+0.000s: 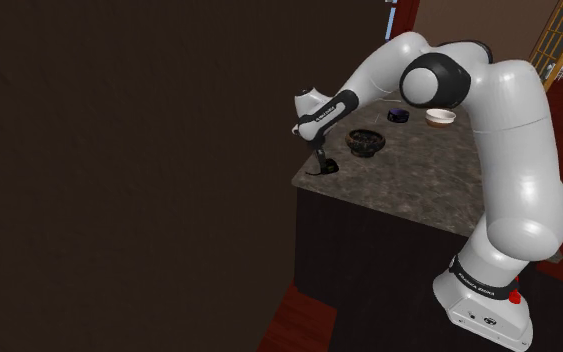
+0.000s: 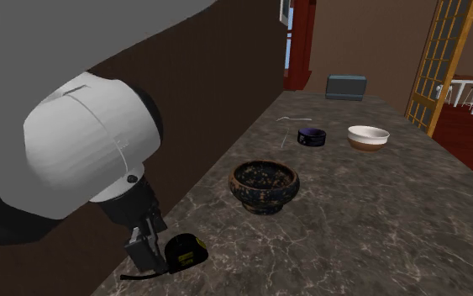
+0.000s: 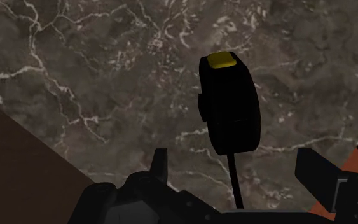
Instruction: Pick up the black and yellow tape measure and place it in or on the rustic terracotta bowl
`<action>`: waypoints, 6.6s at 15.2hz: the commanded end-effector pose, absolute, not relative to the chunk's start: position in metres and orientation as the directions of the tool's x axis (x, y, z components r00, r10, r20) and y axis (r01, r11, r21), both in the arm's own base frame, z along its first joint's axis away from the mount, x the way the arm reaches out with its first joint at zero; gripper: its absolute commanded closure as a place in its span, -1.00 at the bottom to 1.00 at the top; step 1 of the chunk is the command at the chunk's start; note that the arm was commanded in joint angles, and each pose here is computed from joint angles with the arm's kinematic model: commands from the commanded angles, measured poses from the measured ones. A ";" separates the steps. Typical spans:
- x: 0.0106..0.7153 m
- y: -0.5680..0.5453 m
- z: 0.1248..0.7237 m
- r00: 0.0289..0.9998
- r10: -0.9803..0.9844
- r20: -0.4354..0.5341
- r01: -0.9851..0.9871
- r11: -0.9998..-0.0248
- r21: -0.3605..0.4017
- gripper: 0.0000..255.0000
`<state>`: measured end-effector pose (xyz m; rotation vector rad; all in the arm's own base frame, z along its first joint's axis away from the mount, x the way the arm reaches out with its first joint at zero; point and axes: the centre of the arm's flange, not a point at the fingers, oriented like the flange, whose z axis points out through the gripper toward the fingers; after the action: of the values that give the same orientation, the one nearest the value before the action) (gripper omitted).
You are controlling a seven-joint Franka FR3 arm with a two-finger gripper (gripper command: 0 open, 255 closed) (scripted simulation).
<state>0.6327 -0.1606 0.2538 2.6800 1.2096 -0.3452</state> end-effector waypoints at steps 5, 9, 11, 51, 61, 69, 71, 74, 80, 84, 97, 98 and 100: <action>0.631 -0.164 0.230 0.649 0.701 -0.297 0.744 -0.666 0.054 -1.00; 0.631 -0.164 0.230 0.649 0.701 -0.297 0.744 -0.666 0.054 1.00; 0.631 -0.164 0.230 0.649 0.701 -0.297 0.744 -0.666 0.054 1.00; 0.631 -0.164 0.400 0.649 0.701 -0.297 0.744 -0.666 0.054 1.00; 0.605 -0.293 0.399 0.649 0.701 -0.297 0.744 -0.666 0.054 1.00; 0.584 -0.396 0.398 0.649 0.701 -0.297 0.744 -0.666 0.054 1.00; 0.579 -0.422 0.398 0.649 0.701 -0.297 0.744 -0.666 0.054 1.00; 0.571 -0.458 0.398 0.649 0.701 -0.297 0.744 -0.666 0.054 1.00; 0.571 -0.458 0.366 0.649 0.701 -0.297 0.744 -0.666 0.054 1.00; 0.571 -0.458 0.345 0.649 0.701 -0.297 0.744 -0.666 0.054 1.00; 0.571 -0.458 0.330 0.649 0.701 -0.297 0.744 -0.666 0.054 -1.00; 0.571 -0.458 0.330 0.649 0.701 -0.297 0.744 -0.666 0.054 -1.00; 0.571 -0.458 0.330 0.649 0.701 -0.297 0.744 -0.666 0.054 -1.00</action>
<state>0.5713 -0.4580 0.3299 2.6946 1.1911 -0.3761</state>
